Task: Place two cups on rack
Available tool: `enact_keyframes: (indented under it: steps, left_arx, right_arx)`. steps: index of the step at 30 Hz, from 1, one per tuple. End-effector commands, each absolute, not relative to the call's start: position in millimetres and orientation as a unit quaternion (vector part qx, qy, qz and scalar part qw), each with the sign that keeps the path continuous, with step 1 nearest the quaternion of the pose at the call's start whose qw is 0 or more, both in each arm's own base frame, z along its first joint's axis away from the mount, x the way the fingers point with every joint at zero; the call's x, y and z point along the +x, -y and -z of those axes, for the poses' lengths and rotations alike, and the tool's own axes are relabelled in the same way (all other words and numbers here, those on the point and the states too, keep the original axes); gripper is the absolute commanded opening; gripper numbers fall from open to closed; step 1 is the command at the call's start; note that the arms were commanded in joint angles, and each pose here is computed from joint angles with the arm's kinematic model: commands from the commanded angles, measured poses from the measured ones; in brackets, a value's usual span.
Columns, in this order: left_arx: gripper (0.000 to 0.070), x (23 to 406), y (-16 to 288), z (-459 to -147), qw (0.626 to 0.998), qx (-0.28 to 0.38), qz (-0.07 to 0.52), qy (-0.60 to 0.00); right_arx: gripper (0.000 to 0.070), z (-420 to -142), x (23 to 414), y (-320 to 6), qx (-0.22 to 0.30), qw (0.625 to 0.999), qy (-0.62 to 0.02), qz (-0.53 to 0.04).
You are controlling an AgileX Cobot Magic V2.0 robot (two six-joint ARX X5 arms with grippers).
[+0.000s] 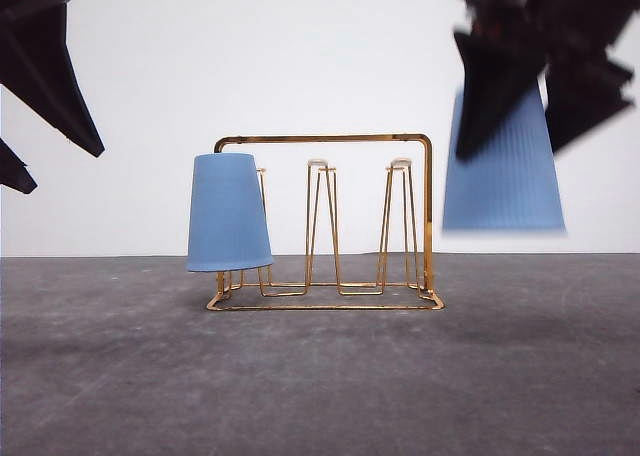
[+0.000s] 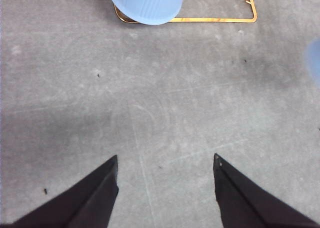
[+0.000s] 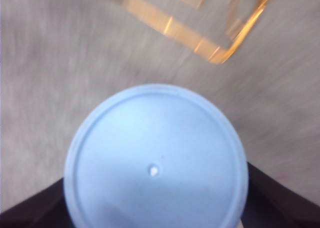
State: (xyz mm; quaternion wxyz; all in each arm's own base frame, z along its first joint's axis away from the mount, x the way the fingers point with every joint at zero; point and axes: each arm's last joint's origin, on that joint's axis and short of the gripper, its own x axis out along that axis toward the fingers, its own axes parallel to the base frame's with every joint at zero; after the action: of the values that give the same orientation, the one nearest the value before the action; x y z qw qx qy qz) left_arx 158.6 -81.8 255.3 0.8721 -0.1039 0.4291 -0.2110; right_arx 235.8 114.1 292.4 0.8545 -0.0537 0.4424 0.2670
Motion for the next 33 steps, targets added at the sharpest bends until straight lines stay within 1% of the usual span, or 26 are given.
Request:
enact_keyframes:
  steps: [1, 7, 9, 12, 17, 21, 25, 29, 30, 31, 33]
  left_arx:
    - [0.0352, 160.8, 83.1, -259.0, 0.877, -0.101, 0.21, -0.421]
    - [0.0352, 161.6, 83.3, -259.8, 0.88, -0.101, 0.208, -0.415]
    - [0.0352, 161.7, 83.2, -259.8, 0.881, -0.1, 0.207, -0.414]
    - [0.0352, 162.0, 83.3, -260.0, 0.882, -0.101, 0.207, -0.412]
    - [0.0352, 162.1, 83.2, -260.2, 0.882, -0.101, 0.205, -0.411]
    - [0.0352, 162.1, 83.3, -260.2, 0.882, -0.101, 0.205, -0.411]
    - [0.0352, 162.1, 83.3, -260.2, 0.882, -0.101, 0.205, -0.411]
    - [0.0352, 162.1, 83.3, -260.2, 0.882, -0.101, 0.205, -0.411]
    - [0.0352, 162.0, 83.3, -260.1, 0.882, -0.101, 0.205, -0.411]
    - [0.0352, 162.0, 83.3, -260.1, 0.882, -0.101, 0.205, -0.412]
    - [0.0353, 162.0, 83.3, -260.1, 0.882, -0.101, 0.205, -0.412]
  right_arx:
    - [0.0319, -308.8, 240.6, -118.2, -0.044, 0.866, -0.42, -0.268]
    - [0.032, -345.5, 258.6, -125.6, -0.037, 0.892, -0.36, -0.271]
    - [0.0319, -351.8, 266.6, -129.0, -0.037, 0.899, -0.343, -0.268]
    - [0.032, -351.1, 280.5, -135.6, -0.034, 0.905, -0.325, -0.272]
    - [0.032, -327.6, 304.6, -147.0, -0.035, 0.901, -0.336, -0.27]
    - [0.0321, -300.8, 322.6, -155.4, -0.04, 0.891, -0.365, -0.267]
    - [0.0341, -273.8, 336.2, -161.5, -0.045, 0.878, -0.399, -0.262]
    - [0.0346, -253.8, 344.2, -165.4, -0.05, 0.866, -0.424, -0.259]
    - [0.0353, -250.5, 345.4, -166.0, -0.051, 0.864, -0.428, -0.259]
    - [0.0377, -247.2, 346.5, -166.5, -0.051, 0.862, -0.433, -0.258]
    - [0.0449, -243.3, 347.9, -167.1, -0.052, 0.86, -0.438, -0.257]
